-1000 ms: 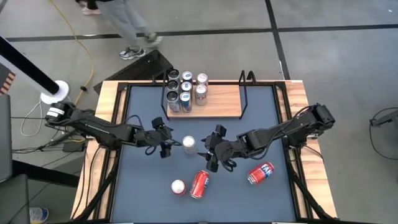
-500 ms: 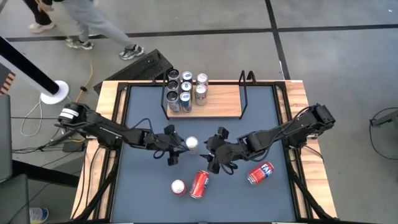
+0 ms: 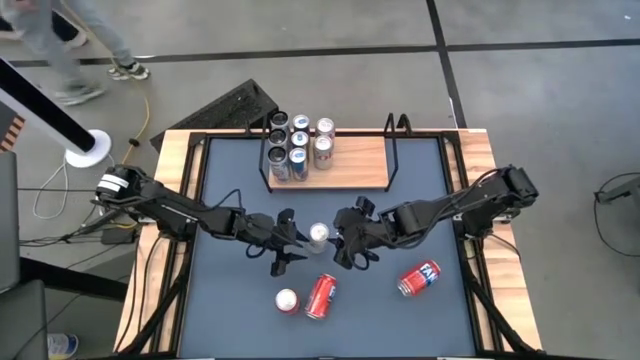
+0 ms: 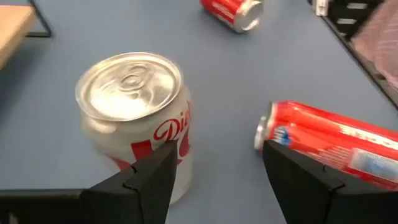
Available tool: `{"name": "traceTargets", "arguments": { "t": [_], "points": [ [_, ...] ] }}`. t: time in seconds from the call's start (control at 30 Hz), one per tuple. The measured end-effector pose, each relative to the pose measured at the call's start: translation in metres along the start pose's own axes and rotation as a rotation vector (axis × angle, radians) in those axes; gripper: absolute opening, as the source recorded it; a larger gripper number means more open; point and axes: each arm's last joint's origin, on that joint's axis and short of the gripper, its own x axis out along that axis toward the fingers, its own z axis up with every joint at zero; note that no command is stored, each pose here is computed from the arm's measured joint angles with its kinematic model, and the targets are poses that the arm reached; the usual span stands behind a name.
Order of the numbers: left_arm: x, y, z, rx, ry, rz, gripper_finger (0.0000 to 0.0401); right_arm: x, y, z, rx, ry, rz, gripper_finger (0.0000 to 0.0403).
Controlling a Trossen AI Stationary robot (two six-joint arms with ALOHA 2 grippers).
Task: Place canned beverage on shelf
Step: Put the silver soda can aligned with the other silver soda cans on the shelf
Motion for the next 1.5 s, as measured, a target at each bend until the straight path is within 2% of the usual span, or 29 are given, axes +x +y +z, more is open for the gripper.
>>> {"name": "traceTargets", "arguments": {
  "t": [0.27, 0.37, 0.5, 0.6, 0.8, 0.93, 1.1, 1.23, 1.37, 1.5],
  "points": [
    [0.0, -0.001, -0.001, -0.002, 0.008, -0.005, 0.0229, -0.009, 0.001, 0.015, -0.129, 0.005, 0.045, 0.0253],
    [0.0, -0.002, -0.001, -0.002, 0.005, -0.005, 0.0229, 0.0, 0.005, 0.013, -0.193, 0.061, 0.082, 0.0253],
    [-0.003, -0.001, -0.002, -0.031, 0.036, 0.0, 0.0229, 0.015, 0.009, 0.02, -0.191, 0.118, 0.122, 0.0253],
    [-0.011, -0.003, 0.002, -0.035, 0.034, -0.002, 0.0229, 0.018, 0.011, 0.033, -0.211, 0.133, 0.11, 0.0255],
    [-0.032, -0.007, 0.009, -0.023, 0.039, 0.045, 0.0229, 0.029, 0.02, 0.046, -0.333, 0.211, 0.08, 0.0255],
    [-0.047, -0.011, 0.01, -0.018, 0.074, 0.084, 0.0229, 0.046, 0.027, 0.056, -0.309, 0.244, 0.096, 0.0255],
    [-0.068, -0.018, 0.013, -0.013, 0.077, 0.058, 0.0229, 0.065, 0.023, 0.065, -0.191, 0.376, 0.163, 0.0256],
    [-0.081, -0.021, 0.017, 0.018, 0.062, 0.048, 0.0229, 0.073, 0.015, 0.077, -0.114, 0.407, 0.073, 0.0256],
    [-0.089, -0.021, 0.016, 0.046, 0.07, 0.081, 0.0229, 0.064, 0.006, 0.092, -0.103, 0.427, 0.042, 0.0256],
    [-0.093, -0.019, 0.013, 0.057, 0.107, 0.097, 0.0229, 0.056, 0.001, 0.092, -0.134, 0.476, 0.042, 0.0255]
  ]
}}
